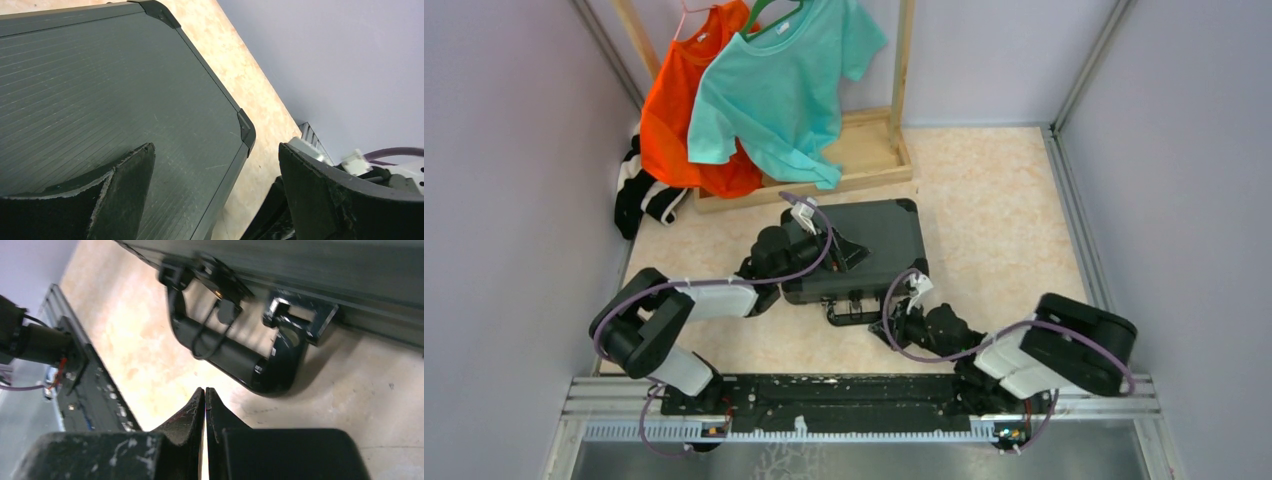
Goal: Pack up texas hold em set
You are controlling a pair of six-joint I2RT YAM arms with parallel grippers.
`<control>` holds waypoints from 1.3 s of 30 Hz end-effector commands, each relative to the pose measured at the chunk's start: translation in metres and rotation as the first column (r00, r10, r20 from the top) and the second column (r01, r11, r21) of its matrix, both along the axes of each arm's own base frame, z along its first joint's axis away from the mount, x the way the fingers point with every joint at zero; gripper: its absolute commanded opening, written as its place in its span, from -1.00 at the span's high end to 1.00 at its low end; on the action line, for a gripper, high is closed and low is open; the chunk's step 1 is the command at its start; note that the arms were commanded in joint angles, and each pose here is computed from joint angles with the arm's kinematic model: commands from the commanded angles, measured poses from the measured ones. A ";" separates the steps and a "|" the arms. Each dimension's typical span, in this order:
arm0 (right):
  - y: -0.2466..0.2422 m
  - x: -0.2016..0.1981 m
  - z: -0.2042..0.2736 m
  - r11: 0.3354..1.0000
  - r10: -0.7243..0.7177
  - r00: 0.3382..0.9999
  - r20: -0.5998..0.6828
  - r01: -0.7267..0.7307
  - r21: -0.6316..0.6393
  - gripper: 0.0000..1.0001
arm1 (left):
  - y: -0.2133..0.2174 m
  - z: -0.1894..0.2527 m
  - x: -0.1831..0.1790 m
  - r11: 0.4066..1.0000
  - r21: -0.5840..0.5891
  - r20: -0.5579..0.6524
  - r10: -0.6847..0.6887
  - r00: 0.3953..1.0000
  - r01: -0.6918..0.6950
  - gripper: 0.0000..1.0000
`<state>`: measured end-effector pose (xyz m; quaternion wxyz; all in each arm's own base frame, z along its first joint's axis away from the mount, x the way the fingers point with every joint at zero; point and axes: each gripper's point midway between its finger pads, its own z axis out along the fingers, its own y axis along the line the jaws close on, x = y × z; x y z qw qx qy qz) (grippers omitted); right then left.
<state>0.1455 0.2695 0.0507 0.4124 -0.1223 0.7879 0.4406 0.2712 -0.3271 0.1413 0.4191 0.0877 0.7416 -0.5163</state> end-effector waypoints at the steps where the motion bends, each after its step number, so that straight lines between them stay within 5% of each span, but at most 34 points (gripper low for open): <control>1: 0.018 0.007 0.012 0.996 0.001 1.000 0.013 -0.002 0.094 0.94 | 0.049 -0.148 -0.070 0.935 0.342 -0.464 0.078 0.882 0.097 -0.97; 7: 0.035 0.006 0.015 0.971 0.022 0.999 -0.030 -0.014 0.240 0.97 | 0.055 -0.145 -0.071 0.930 0.359 -0.451 0.097 0.887 0.081 -0.97; 39: 0.046 0.058 0.037 0.953 -0.176 0.980 0.097 0.145 0.266 0.97 | 0.062 -0.148 -0.076 0.924 0.375 -0.447 0.104 0.888 0.080 -0.97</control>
